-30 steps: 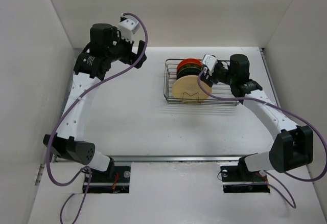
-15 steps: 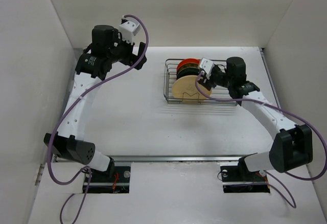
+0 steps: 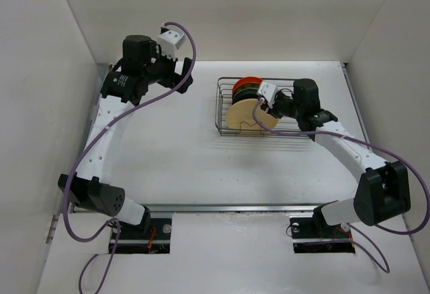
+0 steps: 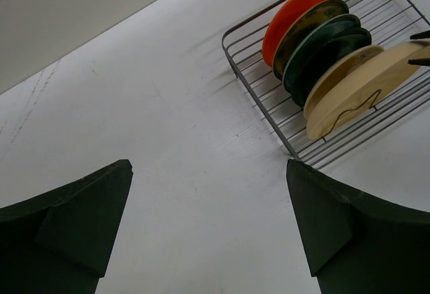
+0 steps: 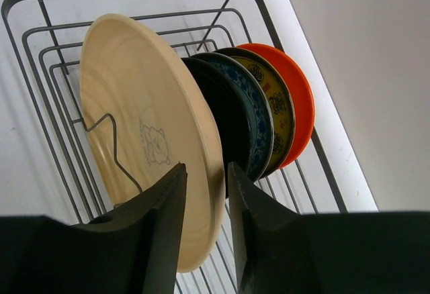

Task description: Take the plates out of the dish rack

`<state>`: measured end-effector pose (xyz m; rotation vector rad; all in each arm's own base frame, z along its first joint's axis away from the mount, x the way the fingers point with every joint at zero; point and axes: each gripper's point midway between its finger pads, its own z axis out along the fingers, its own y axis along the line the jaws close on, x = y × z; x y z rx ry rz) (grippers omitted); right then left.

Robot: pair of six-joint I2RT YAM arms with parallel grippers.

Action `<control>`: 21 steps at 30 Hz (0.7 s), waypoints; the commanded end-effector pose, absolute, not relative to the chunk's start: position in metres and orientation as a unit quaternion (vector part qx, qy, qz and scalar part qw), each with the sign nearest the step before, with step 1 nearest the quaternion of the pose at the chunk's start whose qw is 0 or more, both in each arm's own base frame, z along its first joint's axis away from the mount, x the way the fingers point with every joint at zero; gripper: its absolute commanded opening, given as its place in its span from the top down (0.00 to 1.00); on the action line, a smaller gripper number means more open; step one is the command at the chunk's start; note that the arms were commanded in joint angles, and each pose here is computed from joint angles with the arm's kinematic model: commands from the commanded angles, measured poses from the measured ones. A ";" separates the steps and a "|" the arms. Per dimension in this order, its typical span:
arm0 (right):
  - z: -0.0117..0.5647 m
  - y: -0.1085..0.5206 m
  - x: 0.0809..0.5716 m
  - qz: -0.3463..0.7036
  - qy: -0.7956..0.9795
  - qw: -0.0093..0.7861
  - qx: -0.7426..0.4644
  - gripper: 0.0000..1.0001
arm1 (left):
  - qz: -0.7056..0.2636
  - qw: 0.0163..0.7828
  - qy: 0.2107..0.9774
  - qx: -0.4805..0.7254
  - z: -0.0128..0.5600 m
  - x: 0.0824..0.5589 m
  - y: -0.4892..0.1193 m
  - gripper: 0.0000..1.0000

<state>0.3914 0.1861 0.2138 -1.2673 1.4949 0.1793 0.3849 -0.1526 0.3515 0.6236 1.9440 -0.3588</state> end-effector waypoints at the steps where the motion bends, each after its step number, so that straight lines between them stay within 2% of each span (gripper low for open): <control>1: 0.216 0.193 0.392 0.070 0.617 0.564 -0.544 0.64 | -0.142 0.539 0.788 0.259 0.370 0.380 -0.147 0.01; 11: 0.206 0.194 0.390 0.056 0.619 0.559 -0.550 0.76 | -0.139 0.540 0.790 0.257 0.368 0.382 -0.146 0.01; 19: 0.216 0.188 0.395 0.035 0.618 0.573 -0.536 0.99 | -0.139 0.540 0.790 0.257 0.368 0.382 -0.146 0.01; 21: 0.226 0.186 0.397 0.027 0.614 0.587 -0.526 1.00 | -0.139 0.540 0.790 0.257 0.368 0.382 -0.146 0.01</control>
